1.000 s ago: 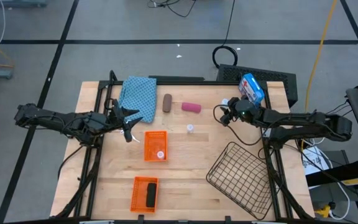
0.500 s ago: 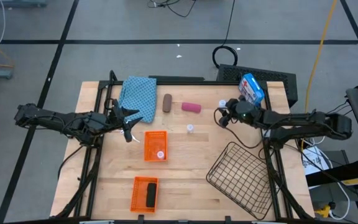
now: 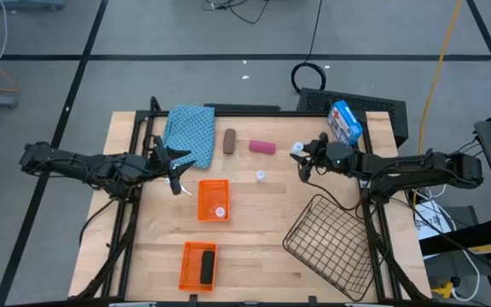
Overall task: Pick & Place Medicine items
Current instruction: Put the white medicine bottle into the top orange basket
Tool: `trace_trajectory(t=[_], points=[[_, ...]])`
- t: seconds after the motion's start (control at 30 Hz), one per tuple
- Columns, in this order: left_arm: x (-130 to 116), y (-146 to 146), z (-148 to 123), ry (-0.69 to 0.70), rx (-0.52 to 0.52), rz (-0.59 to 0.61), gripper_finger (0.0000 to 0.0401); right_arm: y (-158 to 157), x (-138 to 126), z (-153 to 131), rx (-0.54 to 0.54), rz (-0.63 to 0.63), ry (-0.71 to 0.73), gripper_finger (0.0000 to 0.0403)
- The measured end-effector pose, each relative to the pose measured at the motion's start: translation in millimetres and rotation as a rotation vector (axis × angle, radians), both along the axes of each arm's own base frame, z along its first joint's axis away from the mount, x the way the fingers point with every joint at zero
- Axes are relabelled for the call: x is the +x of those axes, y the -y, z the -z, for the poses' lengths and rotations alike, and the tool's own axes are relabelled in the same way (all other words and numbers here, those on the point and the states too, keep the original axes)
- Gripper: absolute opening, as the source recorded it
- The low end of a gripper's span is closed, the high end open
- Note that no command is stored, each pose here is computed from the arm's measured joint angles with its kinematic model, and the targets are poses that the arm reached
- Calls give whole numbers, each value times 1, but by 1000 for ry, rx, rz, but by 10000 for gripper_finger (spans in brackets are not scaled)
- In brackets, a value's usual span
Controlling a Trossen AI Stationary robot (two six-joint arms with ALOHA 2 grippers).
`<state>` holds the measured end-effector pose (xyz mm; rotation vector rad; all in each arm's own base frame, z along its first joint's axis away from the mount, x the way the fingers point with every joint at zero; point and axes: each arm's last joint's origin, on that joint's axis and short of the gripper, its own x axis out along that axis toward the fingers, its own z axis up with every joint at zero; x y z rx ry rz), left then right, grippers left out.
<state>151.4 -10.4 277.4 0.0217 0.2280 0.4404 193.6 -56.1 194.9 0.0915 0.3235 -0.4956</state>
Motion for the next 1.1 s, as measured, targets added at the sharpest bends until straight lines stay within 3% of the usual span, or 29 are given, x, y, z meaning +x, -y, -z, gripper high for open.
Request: trace_trajectory(t=[0.63, 0.93, 1.1], points=[[0, 0, 0, 0, 0, 0, 157, -24, 8, -6, 59, -396, 79, 140], [0, 0, 0, 0, 0, 0, 157, -39, 9, -6, 217, -633, 105, 139], [0, 0, 0, 0, 0, 0, 157, -44, 9, -6, 213, -679, 102, 138]])
